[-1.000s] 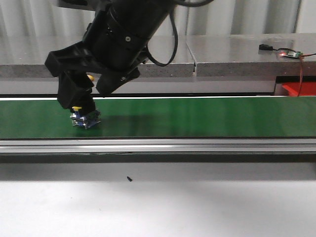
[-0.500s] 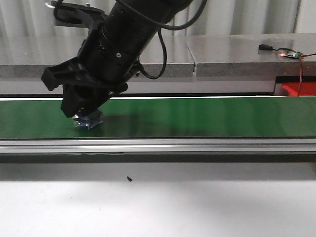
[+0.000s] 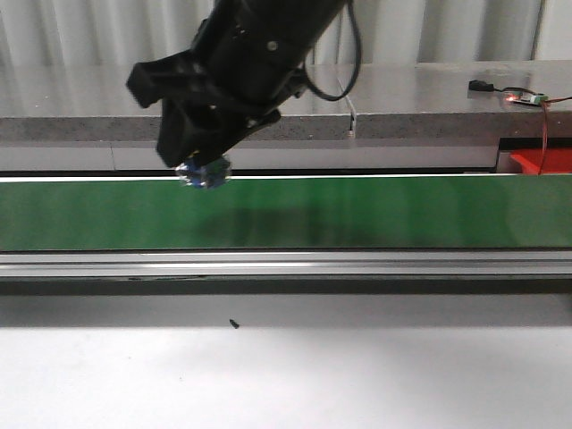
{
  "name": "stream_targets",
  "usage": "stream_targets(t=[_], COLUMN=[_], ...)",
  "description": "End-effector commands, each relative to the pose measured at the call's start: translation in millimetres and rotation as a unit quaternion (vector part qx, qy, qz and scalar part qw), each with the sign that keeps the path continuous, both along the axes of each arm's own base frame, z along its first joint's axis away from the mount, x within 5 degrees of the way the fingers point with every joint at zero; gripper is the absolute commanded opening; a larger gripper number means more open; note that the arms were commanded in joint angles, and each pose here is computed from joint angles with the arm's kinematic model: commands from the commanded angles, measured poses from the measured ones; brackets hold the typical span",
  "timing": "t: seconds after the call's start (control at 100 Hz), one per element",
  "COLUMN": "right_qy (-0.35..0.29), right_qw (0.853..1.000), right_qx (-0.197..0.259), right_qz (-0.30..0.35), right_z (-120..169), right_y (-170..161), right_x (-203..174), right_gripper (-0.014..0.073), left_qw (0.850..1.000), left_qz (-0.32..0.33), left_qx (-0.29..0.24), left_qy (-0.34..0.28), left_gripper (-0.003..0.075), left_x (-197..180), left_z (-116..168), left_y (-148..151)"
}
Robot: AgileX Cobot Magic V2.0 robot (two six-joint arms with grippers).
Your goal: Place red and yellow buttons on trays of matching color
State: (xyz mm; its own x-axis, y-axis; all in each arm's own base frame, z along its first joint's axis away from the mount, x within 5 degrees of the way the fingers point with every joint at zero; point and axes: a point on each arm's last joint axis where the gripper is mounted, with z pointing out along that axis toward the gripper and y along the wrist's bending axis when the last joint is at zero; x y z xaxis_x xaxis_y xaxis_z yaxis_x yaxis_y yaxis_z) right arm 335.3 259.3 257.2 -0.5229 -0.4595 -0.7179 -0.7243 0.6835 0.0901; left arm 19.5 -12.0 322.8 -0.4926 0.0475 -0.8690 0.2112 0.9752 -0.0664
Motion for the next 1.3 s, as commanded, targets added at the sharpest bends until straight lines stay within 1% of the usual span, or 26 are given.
stream_targets(t=[0.0, 0.15, 0.35, 0.56, 0.66, 0.89, 1.15, 1.29], right_qy=[-0.064, -0.078, -0.079, -0.080, -0.080, -0.065, -0.039, -0.036], right_qw=[0.996, 0.993, 0.984, 0.965, 0.953, 0.923, 0.878, 0.858], right_qx=[0.044, 0.047, 0.040, 0.033, 0.030, 0.022, 0.024, 0.022], right_qz=[-0.034, -0.082, -0.153, -0.246, -0.291, -0.378, -0.477, -0.512], right_z=[45.9, 56.9, 58.4, 58.1, 57.1, 47.6, 30.8, 26.9], right_y=[-25.3, -68.1, -127.4, -193.6, -223.2, -278.5, -336.0, -357.5], right_x=[-4.0, -8.5, -15.2, -23.1, -28.3, -39.2, -54.6, -61.2], right_gripper=[0.0202, 0.0202, 0.0202, 0.0202, 0.0202, 0.0202, 0.0202, 0.0202], left_qw=[0.999, 0.999, 0.999, 0.999, 0.999, 0.999, 0.999, 0.999], left_qz=[-0.002, -0.002, -0.002, -0.002, -0.002, -0.002, -0.002, -0.002], left_qx=[-0.015, -0.015, -0.015, -0.015, -0.015, -0.015, -0.015, -0.015], left_qy=[-0.036, -0.036, -0.036, -0.036, -0.036, -0.036, -0.036, -0.036], left_gripper=[-0.0019, -0.0019, -0.0019, -0.0019, -0.0019, -0.0019, -0.0019, -0.0019], left_x=[2.4, 2.4, 2.4, 2.4, 2.4, 2.4, 2.4, 2.4], left_z=[11.5, 11.5, 11.5, 11.5, 11.5, 11.5, 11.5, 11.5], left_y=[-1.1, -1.1, -1.1, -1.1, -1.1, -1.1, -1.1, -1.1])
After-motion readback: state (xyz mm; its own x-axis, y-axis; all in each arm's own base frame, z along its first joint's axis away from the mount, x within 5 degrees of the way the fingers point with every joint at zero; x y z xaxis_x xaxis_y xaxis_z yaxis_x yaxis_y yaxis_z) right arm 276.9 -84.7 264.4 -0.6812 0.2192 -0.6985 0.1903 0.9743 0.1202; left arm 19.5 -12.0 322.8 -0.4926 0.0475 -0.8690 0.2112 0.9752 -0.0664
